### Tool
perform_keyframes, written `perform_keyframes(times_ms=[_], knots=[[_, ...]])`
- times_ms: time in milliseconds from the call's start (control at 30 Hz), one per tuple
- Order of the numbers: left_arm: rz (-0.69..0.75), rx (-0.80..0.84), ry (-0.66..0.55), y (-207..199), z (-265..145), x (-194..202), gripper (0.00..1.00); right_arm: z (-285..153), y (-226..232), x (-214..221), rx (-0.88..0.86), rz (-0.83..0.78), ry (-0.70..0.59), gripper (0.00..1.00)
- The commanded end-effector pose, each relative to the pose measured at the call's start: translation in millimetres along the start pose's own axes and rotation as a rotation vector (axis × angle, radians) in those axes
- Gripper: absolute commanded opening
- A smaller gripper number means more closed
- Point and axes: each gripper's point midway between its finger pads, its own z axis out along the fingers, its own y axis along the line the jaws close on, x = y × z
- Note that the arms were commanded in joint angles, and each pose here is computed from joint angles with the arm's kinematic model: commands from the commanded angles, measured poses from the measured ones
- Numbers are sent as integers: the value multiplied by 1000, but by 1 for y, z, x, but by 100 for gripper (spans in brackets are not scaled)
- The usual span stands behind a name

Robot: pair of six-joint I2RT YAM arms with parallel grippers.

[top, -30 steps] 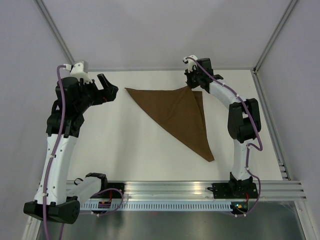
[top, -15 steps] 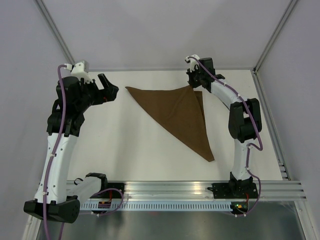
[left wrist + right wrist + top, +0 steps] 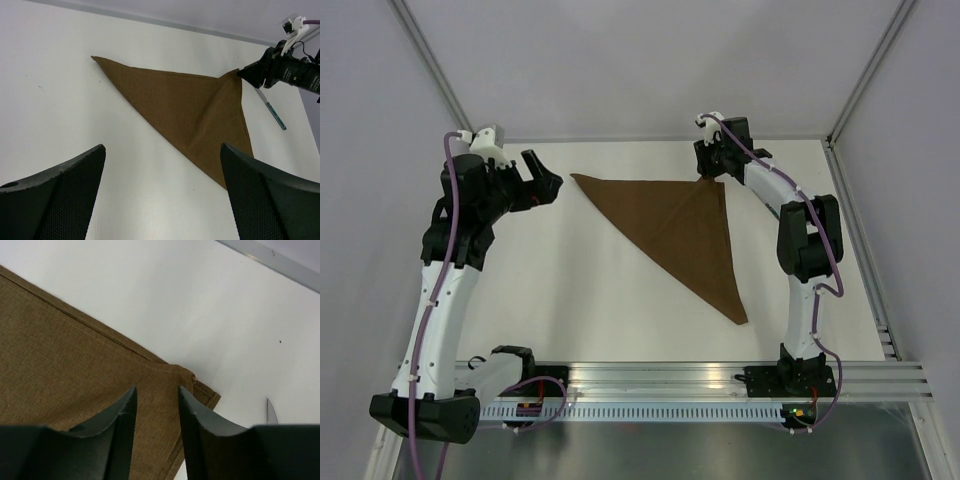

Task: Fold the napkin, place the utensils inside, and roll it up
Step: Fold the napkin

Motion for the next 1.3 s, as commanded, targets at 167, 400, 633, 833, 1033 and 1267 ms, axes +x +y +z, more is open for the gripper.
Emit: perform_keyframes(times_ms=[167,400,633,833,1033,1267], knots=[[-110,49,33,-1,28,27,99,-21,-34,-3,78,62,30,47],[-228,49,83,13,82,61,98,-36,-20,17,17,67,75,48],[-301,102,176,16,155,86,91,-48,-8,42,-56,91,147,47],[-343,193,229,11,213,104,83,-97,10,84,-114,46,258,46],[-355,275,248,1,245,108,79,-165,30,146,-185,-67,398,46],[-399,365,281,-15,273,119,78,-221,54,197,-323,-135,537,45]])
